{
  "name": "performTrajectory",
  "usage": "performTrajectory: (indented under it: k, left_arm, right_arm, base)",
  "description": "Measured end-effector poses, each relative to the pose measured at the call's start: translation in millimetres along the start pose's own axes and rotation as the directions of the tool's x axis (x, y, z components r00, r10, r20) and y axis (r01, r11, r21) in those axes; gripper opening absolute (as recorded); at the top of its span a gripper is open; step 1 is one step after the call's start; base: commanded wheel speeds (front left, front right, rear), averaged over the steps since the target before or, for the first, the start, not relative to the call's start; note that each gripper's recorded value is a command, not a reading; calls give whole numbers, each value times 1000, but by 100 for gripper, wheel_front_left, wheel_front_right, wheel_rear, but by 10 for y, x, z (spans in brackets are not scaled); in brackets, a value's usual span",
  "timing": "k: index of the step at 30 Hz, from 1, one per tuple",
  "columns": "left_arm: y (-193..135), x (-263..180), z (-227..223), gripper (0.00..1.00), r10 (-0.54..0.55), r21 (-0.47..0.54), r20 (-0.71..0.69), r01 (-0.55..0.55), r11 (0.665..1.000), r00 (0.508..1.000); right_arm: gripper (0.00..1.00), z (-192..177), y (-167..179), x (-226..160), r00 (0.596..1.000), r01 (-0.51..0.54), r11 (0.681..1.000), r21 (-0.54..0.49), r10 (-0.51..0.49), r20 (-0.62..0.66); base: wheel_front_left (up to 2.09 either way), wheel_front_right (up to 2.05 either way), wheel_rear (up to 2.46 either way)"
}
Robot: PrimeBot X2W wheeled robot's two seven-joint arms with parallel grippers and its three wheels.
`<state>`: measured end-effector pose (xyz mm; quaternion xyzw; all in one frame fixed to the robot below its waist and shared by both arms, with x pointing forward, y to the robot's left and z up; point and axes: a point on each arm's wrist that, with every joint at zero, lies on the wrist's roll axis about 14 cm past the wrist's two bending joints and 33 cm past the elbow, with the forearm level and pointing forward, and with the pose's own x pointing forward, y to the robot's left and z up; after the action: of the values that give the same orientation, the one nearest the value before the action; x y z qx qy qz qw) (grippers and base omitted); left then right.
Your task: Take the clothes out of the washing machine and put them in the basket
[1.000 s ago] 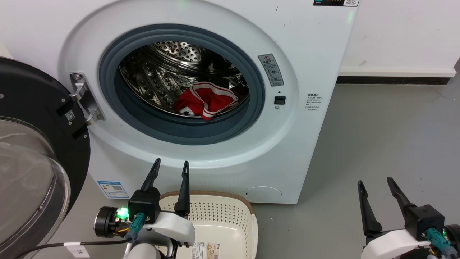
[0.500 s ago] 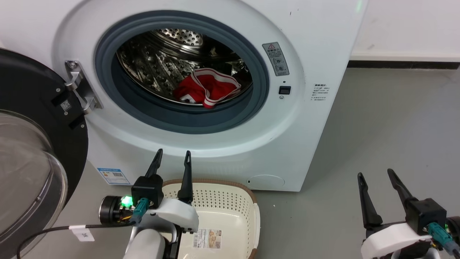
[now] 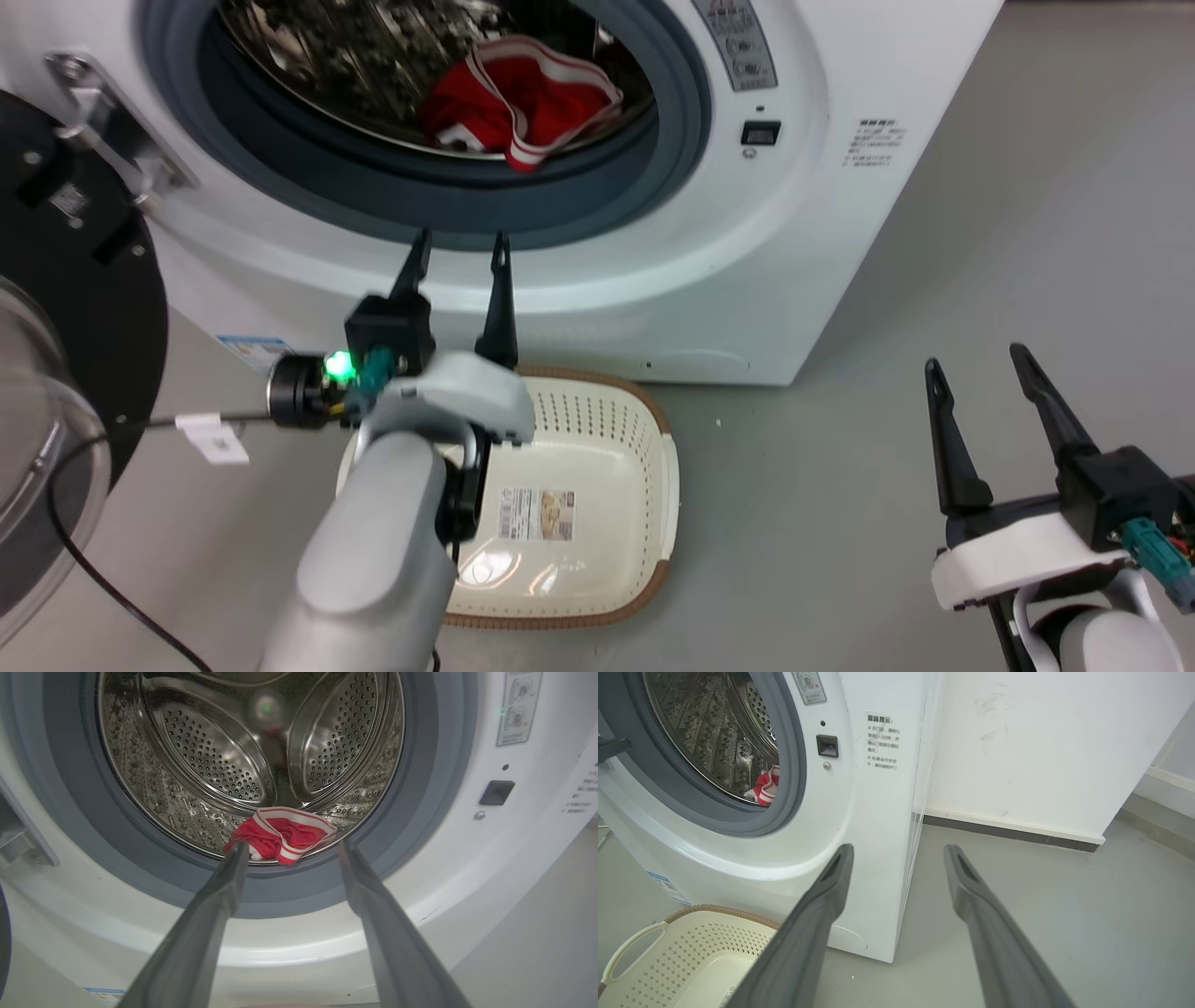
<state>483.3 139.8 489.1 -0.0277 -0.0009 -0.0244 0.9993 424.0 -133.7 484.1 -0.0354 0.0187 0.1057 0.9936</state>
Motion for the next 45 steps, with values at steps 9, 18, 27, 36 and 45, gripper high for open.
performTrajectory:
  k: [9, 18, 27, 36, 45]
  left_arm:
    - [-16, 786, -306, 100, -12, 3, -82, 12, 1000, 997]
    - [-46, 1309, -611, 100, -25, -7, -167, 24, 1000, 986]
    - [-16, 1743, -851, 100, -35, 15, -274, 41, 999, 961]
    - [34, 2102, -1093, 100, -39, 35, -392, 57, 998, 919]
    - [-9, 2284, -1411, 100, -37, 47, -537, 73, 996, 843]
  right_arm:
    - [100, -350, -19, 224, 998, -5, 1000, 13, 6, -70]
    - [100, -594, -75, 312, 994, 6, 1000, 23, -3, -112]
    - [100, -770, 15, 323, 989, -16, 998, 60, 25, -147]
    - [100, -956, -32, 267, 981, 0, 997, 81, 16, -195]
    - [100, -1151, -119, 140, 968, 37, 995, 90, -14, -252]
  base:
    - [0, 0, 0]
    - [0, 0, 0]
    - [0, 0, 0]
    - [0, 0, 0]
    - [0, 0, 0]
